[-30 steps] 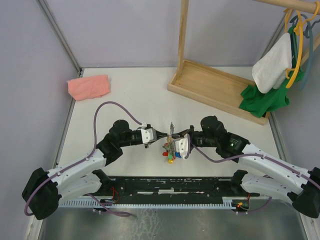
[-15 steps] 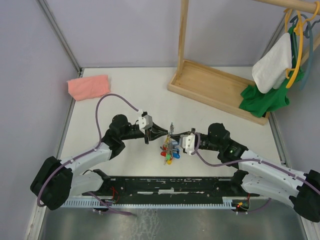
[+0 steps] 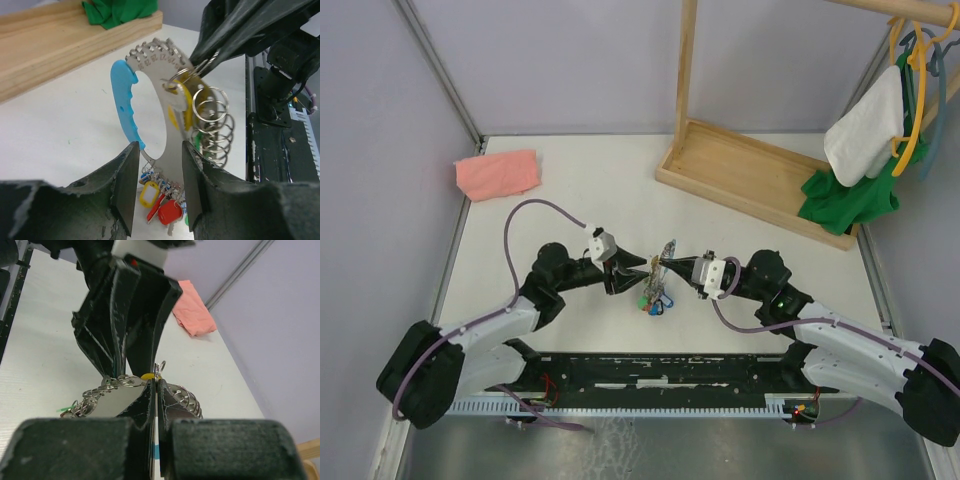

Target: Put the keys on the keyring

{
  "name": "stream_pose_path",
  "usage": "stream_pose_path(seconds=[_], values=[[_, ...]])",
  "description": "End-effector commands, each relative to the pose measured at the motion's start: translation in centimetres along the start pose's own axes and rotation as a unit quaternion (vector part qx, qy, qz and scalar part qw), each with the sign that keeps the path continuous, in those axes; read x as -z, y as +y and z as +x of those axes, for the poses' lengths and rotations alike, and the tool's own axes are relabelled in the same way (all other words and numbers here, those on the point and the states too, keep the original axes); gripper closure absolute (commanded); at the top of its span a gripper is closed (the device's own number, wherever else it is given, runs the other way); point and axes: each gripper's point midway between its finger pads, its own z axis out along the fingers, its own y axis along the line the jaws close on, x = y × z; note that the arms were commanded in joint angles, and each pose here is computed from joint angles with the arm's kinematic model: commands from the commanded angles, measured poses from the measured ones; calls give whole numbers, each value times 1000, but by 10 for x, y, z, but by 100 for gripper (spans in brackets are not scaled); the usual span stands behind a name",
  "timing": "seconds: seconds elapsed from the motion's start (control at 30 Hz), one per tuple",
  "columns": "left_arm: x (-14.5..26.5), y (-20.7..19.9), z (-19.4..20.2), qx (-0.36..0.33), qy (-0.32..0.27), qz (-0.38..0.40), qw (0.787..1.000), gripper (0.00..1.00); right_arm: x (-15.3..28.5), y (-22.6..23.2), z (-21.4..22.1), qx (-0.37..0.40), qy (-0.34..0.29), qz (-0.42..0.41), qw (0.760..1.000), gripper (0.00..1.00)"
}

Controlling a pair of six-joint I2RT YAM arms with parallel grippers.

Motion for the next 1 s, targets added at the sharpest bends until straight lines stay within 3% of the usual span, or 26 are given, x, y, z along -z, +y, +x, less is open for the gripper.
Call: stream_pose_path(seconds=[0.0,0.33,0.63,0.97], values=[[20,2,-46,-85,-85,-51,991,53,2,-22,-30,21,-51,40,998,99],[33,-23,-83,-191,-156,-17,969,53,0,-18,-31,24,-56,23,998,99],[22,-37,-92,-235,-154,52,958,66,-2,-14,-32,25,-56,6,998,99],[12,-44,-89,-240,-145,89,956,66,-3,-12,-35,25,-58,-3,998,99]])
